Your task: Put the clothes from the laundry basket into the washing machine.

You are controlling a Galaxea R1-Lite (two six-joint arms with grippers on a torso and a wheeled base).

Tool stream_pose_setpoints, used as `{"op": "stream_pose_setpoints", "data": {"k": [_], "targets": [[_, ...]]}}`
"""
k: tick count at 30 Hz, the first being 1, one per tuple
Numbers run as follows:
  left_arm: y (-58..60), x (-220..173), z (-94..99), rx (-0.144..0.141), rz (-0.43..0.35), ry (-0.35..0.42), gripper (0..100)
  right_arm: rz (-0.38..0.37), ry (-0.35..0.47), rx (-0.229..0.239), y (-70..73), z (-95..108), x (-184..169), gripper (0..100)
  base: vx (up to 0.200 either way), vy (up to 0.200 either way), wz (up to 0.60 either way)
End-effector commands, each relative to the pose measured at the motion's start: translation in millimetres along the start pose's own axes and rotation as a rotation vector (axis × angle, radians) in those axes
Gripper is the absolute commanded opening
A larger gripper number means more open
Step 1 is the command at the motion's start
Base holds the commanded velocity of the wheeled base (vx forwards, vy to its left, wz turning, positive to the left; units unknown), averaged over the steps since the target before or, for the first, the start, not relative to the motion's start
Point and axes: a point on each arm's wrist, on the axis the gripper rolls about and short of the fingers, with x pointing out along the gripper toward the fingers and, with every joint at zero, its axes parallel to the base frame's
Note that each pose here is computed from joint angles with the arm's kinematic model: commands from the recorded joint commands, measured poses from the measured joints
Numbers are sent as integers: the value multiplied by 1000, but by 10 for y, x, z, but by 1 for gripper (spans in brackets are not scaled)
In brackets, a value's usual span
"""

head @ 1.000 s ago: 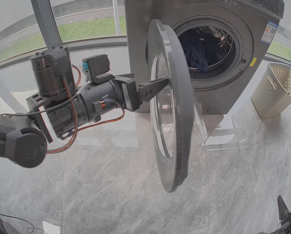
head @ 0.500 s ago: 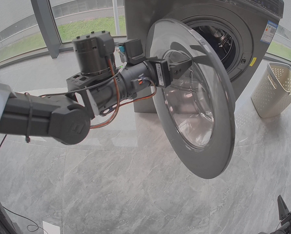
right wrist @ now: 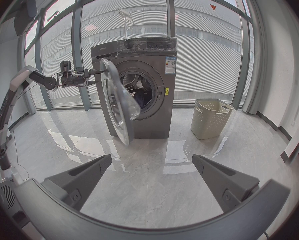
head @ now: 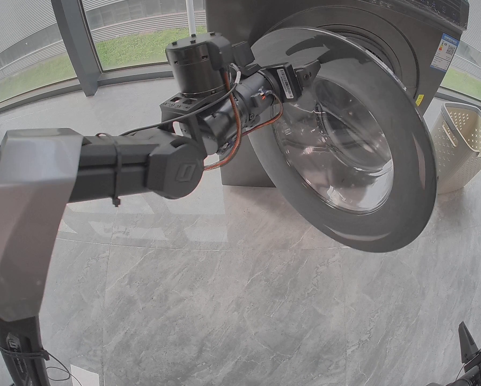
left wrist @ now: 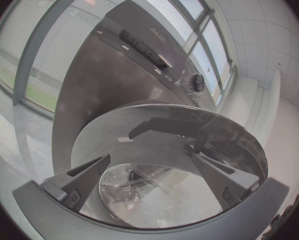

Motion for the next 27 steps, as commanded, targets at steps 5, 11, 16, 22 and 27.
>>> {"op": "stream_pose_setpoints", "data": {"k": [5,11,16,22,27], "targets": [[130,243,-375,-77,122,62,100,0,-1,0,0,-44,-2,100,0,0,0],[82,214,-259,-91,135,41,100,2,-1,0,0,-44,-2,100,0,0,0],[-46,15,-25,-117,133,92,100,0,-1,0,0,-44,-2,100,0,0,0],[-271,-814,71,-107,81,295,100,0,-1,0,0,-44,-2,100,0,0,0],[-392,-1543,134,-80,20,393,100,0,-1,0,0,-44,-2,100,0,0,0]]}}
